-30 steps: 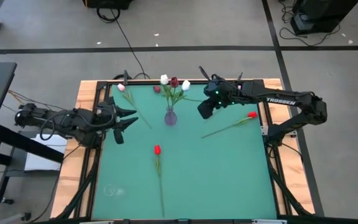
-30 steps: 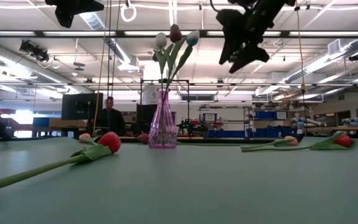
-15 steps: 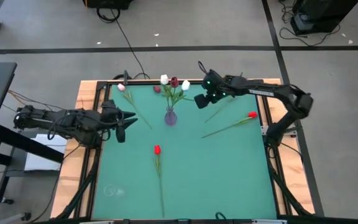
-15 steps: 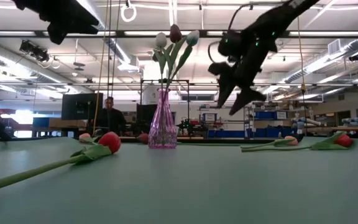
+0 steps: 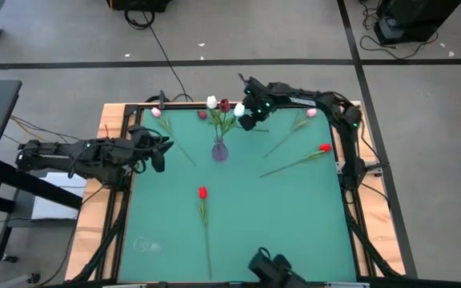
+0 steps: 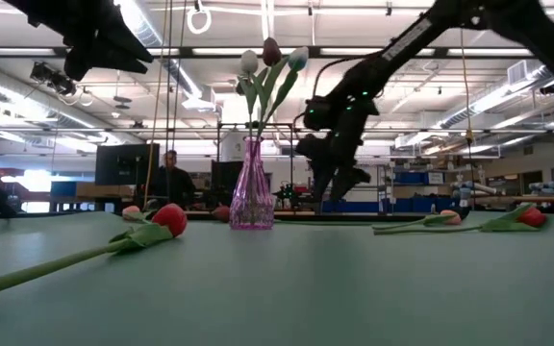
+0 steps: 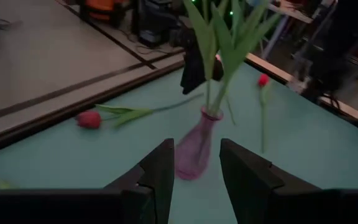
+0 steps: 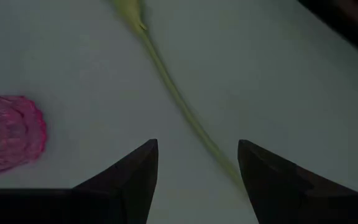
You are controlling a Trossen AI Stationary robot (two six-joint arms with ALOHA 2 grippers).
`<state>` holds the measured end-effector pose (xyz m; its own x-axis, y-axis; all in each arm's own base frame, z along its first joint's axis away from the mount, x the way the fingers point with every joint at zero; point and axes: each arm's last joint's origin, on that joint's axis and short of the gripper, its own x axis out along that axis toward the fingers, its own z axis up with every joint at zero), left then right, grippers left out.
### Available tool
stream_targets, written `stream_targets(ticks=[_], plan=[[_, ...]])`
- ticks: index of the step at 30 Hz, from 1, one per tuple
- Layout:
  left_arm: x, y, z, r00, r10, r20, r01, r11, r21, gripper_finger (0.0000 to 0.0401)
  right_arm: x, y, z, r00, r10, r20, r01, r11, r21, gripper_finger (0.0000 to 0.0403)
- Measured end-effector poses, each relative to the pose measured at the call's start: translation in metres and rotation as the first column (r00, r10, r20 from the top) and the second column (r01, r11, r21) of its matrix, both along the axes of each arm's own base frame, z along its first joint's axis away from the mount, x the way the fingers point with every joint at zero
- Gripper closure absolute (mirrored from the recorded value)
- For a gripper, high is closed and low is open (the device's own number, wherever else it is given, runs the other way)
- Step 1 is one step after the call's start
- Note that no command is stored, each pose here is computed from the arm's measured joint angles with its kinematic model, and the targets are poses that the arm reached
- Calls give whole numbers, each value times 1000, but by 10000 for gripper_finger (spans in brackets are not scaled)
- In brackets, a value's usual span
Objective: Sort flowers into vase by color
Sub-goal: Put the dark red tulip into the purple vase
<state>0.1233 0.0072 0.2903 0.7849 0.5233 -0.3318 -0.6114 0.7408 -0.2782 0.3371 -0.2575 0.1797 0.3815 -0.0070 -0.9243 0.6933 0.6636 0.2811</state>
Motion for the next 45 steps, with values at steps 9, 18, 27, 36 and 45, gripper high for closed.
stream_targets(ticks=[9, 18, 27, 36, 45], plan=[[-1, 8, 0, 996, 86, 17, -85, 996, -16, 267, 38, -28, -15, 958, 281, -57, -282, 960, -7, 211], [-1, 12, 0, 989, 140, 40, -138, 989, -50, 267, 67, -38, -32, 898, 434, -76, -436, 900, -17, 237], [-2, 18, 0, 981, 189, 49, -186, 981, -61, 267, 73, -40, -33, 890, 453, -51, -454, 890, -31, 261], [-3, 20, 0, 977, 207, 45, -204, 977, -60, 267, 64, -34, -34, 819, 554, -152, -558, 830, 17, 315], [-4, 20, -2, 978, 206, 17, -205, 977, -57, 267, 54, -31, -42, 809, 521, -272, -525, 849, 61, 381]])
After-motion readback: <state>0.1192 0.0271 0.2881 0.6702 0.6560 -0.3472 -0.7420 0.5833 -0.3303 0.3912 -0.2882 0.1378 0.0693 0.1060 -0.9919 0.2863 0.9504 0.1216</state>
